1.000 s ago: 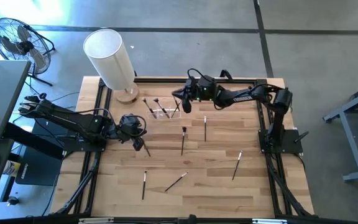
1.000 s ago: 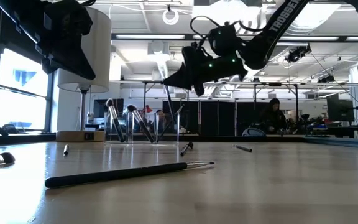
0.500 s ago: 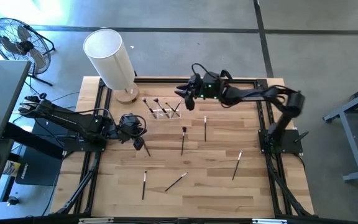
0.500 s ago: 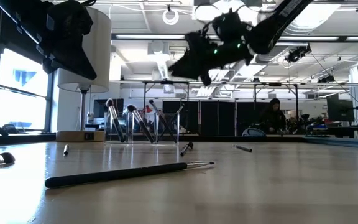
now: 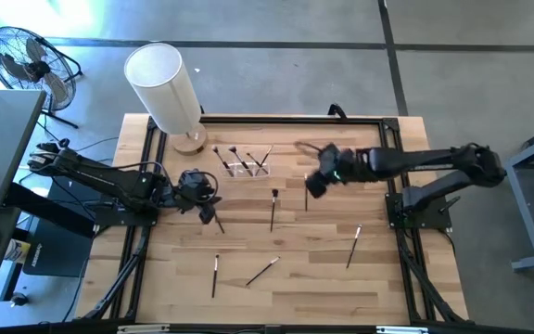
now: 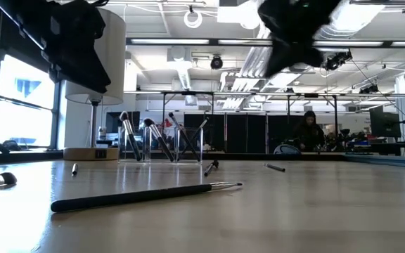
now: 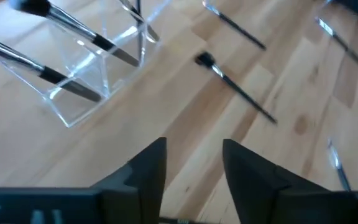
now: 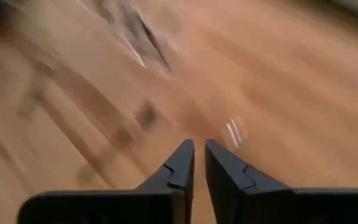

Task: Pick & Place Makeup Supplies
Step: Put the black makeup brush into the transparent organizer

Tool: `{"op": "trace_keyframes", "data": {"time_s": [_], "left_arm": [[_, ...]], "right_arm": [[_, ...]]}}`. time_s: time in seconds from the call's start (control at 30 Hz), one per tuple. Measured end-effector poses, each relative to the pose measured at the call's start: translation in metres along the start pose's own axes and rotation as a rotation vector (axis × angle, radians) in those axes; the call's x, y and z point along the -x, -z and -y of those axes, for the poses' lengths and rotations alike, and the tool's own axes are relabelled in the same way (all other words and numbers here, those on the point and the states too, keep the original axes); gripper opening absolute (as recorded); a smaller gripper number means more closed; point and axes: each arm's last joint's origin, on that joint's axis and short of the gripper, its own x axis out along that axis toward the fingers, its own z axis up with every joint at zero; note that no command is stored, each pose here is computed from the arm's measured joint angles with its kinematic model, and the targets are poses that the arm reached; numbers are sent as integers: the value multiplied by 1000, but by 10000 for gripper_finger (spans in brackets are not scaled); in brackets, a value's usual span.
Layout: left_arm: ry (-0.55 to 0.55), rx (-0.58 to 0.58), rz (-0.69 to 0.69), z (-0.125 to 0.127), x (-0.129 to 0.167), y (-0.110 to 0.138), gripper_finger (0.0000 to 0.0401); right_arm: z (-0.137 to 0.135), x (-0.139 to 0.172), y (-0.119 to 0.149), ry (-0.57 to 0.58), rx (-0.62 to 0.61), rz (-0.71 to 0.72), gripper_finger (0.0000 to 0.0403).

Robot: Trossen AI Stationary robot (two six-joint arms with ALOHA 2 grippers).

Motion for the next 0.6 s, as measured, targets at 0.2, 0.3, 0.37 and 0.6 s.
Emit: {"op": "trace_keyframes", "data": {"time_s": [0.2,0.3,0.37,0.6], "left_arm": [[1,144,31,1,0,-2,170],[10,230,24,1,0,-2,170],[21,295,10,2,0,-2,170],[39,559,-167,7,-11,8,170]], "right_arm": [[1,13,41,191,-126,-179,21],[0,15,49,211,-89,-201,30],[3,11,56,213,-54,-209,38],[30,-19,93,240,4,-322,63]]}}
